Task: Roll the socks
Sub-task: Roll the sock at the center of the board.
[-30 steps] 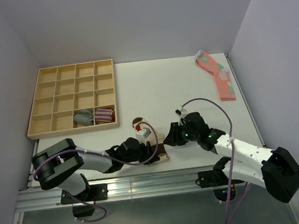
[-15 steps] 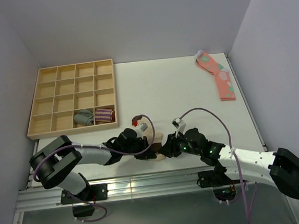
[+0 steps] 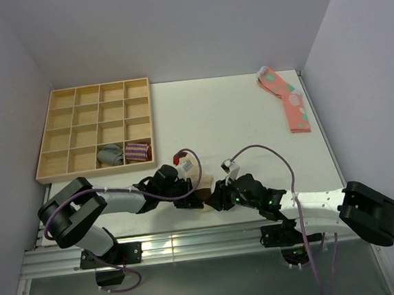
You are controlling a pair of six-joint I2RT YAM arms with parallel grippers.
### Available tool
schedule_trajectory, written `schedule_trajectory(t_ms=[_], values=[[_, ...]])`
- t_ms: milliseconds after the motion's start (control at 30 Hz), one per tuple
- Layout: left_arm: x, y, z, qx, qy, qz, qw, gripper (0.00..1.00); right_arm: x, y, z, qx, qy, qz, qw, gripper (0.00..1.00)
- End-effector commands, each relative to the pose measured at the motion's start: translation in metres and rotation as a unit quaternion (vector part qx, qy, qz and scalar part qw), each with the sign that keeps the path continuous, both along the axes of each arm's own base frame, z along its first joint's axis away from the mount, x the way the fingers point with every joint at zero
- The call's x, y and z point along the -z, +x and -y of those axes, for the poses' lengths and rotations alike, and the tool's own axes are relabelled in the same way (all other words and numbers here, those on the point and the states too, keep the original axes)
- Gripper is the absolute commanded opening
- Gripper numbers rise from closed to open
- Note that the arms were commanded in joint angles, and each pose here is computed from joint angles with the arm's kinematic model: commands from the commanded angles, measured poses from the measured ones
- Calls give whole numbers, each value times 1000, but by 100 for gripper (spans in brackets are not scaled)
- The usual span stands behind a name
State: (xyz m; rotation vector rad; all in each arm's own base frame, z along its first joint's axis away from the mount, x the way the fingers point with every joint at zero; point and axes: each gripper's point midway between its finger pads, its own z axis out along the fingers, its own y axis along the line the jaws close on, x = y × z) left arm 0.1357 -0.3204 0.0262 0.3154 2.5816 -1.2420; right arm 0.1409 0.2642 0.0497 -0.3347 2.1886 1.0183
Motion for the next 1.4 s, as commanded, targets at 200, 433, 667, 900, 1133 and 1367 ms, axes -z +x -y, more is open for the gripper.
schedule_trajectory(t_ms=[200, 433, 667, 900, 1133, 1367], values=[[29, -11, -23, 3, 62, -33, 998, 0, 8, 2, -1, 9, -9, 23, 1000, 42], [30, -11, -22, 2, 57, -41, 998, 0, 20, -1, -2, 11, -30, 12, 999, 42], [29, -10, -21, -2, 50, -43, 998, 0, 31, 0, 4, 33, -52, -2, 998, 29], [22, -7, -18, -7, 25, -21, 999, 2, 42, -1, 9, 54, -102, -46, 992, 10], [3, 7, -20, -37, 15, 39, 998, 29, 46, -13, 13, 49, -157, -116, 979, 8], [-31, 30, -27, -89, 5, 122, 989, 36, 44, -16, 23, 37, -178, -174, 968, 9]])
